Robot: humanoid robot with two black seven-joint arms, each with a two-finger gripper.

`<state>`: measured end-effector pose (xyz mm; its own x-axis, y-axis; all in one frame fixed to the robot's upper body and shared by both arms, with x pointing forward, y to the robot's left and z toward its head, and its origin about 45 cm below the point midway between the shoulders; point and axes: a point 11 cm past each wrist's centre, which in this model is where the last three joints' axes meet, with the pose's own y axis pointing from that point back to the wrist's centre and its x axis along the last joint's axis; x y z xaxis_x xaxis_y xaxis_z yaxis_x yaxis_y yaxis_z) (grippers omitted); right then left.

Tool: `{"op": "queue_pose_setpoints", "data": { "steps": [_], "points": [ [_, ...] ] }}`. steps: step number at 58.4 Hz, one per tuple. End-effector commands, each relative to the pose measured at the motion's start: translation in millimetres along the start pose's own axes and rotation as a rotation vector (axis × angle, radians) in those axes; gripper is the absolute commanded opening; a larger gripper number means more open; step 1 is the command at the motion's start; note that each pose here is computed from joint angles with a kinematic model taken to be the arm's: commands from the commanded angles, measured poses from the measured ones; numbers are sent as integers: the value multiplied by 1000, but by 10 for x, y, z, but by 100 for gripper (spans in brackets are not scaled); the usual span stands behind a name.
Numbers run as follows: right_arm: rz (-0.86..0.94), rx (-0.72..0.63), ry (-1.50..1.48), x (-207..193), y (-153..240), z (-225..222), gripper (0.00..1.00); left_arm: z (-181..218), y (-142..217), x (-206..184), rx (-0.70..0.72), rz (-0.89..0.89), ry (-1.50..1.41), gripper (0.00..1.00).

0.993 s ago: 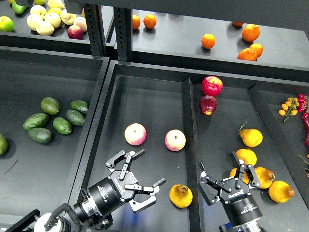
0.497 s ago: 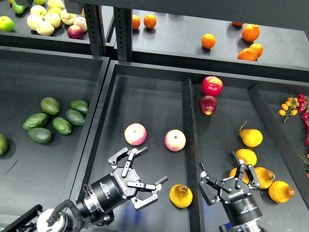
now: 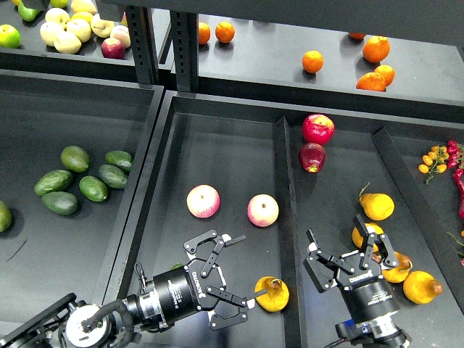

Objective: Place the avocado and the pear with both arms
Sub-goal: 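Move the left gripper over the dark green avocado in the middle bin, then lower the left gripper onto the avocado and close on it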

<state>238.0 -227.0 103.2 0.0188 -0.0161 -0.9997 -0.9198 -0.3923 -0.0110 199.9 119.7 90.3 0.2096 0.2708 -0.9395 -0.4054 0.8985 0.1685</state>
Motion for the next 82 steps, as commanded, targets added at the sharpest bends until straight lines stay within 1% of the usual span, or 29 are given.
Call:
{"op": "queue_pose_setpoints", "data": {
  "steps": [1,4,9,21,26,36,44,47,50,51,61,67,72,82],
  "points": [
    [29,10,0,-24,-108,-87,100,203,124,109,152,91,-200,99],
    [36,17,3,-62,-184,-144,100,286,211,171,244,140,-290,99],
    [35,31,10,-139,-294,-243,100,474,278,188,332,185,-394,99],
    [31,44,20,-209,-417,-347,100,1104,429,102,455,300,-630,99],
    [28,41,23,-220,-440,-348,100,1230,479,93,519,345,-713,99],
    [28,39,27,-222,-473,-361,100,1278,492,216,694,434,-887,99],
    [44,29,27,-167,-500,-347,100,1125,456,367,849,464,-987,99],
    [47,27,30,-159,-528,-355,100,1102,441,408,883,473,-1007,99],
    [44,23,35,-177,-592,-372,100,1096,393,433,918,480,-1034,99],
    [41,18,41,-228,-701,-396,100,1101,322,444,948,484,-1065,99],
    [53,10,46,-409,-967,-463,100,1184,102,368,984,483,-1157,99],
    [50,7,52,-546,-1110,-498,100,1287,-28,302,1031,499,-1254,99],
    [38,5,57,-607,-1167,-510,100,1318,-101,293,1055,510,-1286,99],
    [20,5,64,-680,-1215,-527,100,1209,-128,402,1132,521,-1308,99]
  ]
}}
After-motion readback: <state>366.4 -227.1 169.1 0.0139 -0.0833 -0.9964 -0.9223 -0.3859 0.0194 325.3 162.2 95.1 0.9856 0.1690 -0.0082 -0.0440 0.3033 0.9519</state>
